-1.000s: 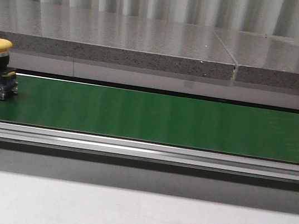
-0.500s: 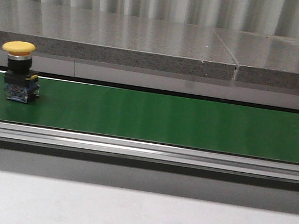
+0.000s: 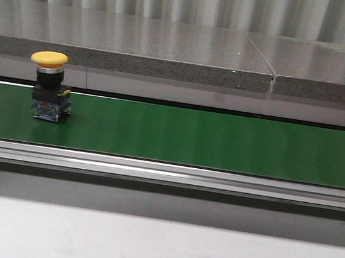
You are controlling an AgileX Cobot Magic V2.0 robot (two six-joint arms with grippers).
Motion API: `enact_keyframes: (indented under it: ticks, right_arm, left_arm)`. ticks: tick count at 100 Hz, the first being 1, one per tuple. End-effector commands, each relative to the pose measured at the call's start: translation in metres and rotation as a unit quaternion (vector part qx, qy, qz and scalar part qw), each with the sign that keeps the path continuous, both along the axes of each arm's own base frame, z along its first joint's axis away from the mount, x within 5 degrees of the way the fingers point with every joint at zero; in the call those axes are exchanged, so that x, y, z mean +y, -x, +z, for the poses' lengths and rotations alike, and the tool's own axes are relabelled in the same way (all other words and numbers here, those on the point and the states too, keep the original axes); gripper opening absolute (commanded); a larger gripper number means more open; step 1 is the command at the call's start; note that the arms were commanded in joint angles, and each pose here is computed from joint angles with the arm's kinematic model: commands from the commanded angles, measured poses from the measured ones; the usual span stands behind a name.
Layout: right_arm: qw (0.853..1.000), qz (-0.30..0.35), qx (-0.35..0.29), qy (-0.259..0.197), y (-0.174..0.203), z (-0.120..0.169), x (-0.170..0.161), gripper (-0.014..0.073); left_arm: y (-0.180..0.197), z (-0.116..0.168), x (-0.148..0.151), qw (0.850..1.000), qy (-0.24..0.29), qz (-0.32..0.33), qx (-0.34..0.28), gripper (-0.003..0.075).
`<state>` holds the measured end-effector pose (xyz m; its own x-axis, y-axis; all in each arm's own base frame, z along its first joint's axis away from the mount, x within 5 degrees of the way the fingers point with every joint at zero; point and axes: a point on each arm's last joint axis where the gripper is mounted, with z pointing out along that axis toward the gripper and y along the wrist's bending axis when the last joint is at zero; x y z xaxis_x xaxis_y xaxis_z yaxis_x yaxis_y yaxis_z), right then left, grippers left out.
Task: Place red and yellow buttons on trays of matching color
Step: 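Grasp a red push button on the table with the left gripper, then lower the red button onto the belt's near end and release it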
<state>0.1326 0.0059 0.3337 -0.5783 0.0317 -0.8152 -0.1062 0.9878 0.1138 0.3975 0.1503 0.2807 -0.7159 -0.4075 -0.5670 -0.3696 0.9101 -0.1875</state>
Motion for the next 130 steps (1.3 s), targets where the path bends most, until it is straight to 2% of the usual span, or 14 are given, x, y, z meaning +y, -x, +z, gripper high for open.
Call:
enact_keyframes:
  ticks: [1,19,36,75,100,118,125,130]
  right_arm:
    - [0.999,-0.009,-0.045,-0.006,-0.002,0.013,0.000,-0.0067]
    - [0.999,-0.009,-0.045,-0.006,-0.002,0.013,0.000,-0.0067]
    - [0.999,-0.009,-0.045,-0.006,-0.002,0.013,0.000,-0.0067]
    - [0.999,-0.009,-0.045,-0.006,-0.002,0.013,0.000,-0.0067]
    - [0.999,-0.009,-0.045,-0.006,-0.002,0.013,0.000,-0.0067]
    - [0.999,-0.009,-0.045,-0.006,-0.002,0.013,0.000,-0.0067]
    - [0.999,-0.009,-0.045,-0.006,-0.002,0.013,0.000,-0.0067]
    - [0.999,-0.009,-0.045,-0.006,-0.002,0.013,0.000,-0.0067]
  left_arm:
    - [0.017,0.056,-0.008,0.998,-0.016,0.003,-0.066,-0.0020]
    - [0.034,0.086,-0.032,0.996,-0.029,-0.039,-0.074,-0.0020]
    - [0.043,0.088,-0.065,0.994,-0.027,-0.078,-0.073,-0.0020]
    - [0.065,0.042,-0.122,0.989,-0.008,-0.144,-0.024,-0.0020]
    - [0.071,0.007,-0.133,0.989,-0.004,-0.151,-0.004,-0.0020]
    - [0.074,-0.002,-0.133,0.989,-0.002,-0.149,0.007,-0.0015]
    - [0.075,-0.002,-0.133,0.989,-0.002,-0.150,0.008,0.0027]
    - [0.075,-0.002,-0.133,0.989,-0.002,-0.150,0.008,0.0100]
